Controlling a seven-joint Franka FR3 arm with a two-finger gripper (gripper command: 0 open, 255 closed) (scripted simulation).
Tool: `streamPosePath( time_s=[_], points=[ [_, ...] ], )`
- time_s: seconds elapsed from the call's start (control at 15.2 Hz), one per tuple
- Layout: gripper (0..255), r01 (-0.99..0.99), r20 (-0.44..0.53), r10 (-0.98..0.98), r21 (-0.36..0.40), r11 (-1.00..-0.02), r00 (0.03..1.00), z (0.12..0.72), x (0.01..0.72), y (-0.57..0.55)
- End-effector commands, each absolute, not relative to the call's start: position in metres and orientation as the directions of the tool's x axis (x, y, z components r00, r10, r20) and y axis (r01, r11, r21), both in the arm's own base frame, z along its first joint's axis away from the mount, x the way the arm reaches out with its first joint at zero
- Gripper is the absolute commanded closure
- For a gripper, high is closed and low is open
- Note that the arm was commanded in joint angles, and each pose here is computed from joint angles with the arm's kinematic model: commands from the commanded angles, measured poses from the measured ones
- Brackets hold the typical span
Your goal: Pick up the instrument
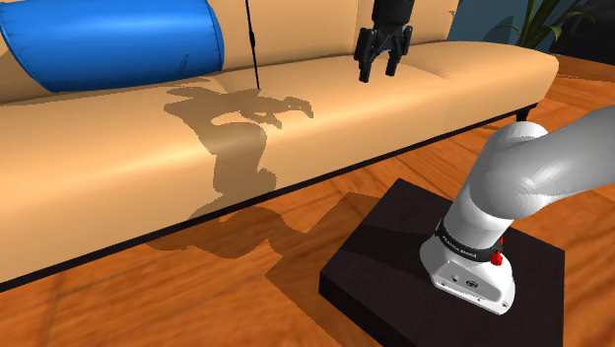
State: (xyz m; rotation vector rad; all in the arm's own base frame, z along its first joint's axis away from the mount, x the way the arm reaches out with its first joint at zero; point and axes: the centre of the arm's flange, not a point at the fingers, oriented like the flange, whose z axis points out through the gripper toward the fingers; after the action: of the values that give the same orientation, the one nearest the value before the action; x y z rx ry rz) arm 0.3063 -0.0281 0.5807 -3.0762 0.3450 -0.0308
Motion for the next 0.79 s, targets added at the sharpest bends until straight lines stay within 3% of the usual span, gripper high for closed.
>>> streamPosePath(
  time_s=[0.0,0.73],
  points=[
    [0,-0.221,0.015,-0.222,-0.048,-0.974,0.975,0.581,0.306,-0.028],
    [0,0.112,0.277,0.058,-0.186,-0.976,0.959,0.574,0.414,-0.057]
  ],
)
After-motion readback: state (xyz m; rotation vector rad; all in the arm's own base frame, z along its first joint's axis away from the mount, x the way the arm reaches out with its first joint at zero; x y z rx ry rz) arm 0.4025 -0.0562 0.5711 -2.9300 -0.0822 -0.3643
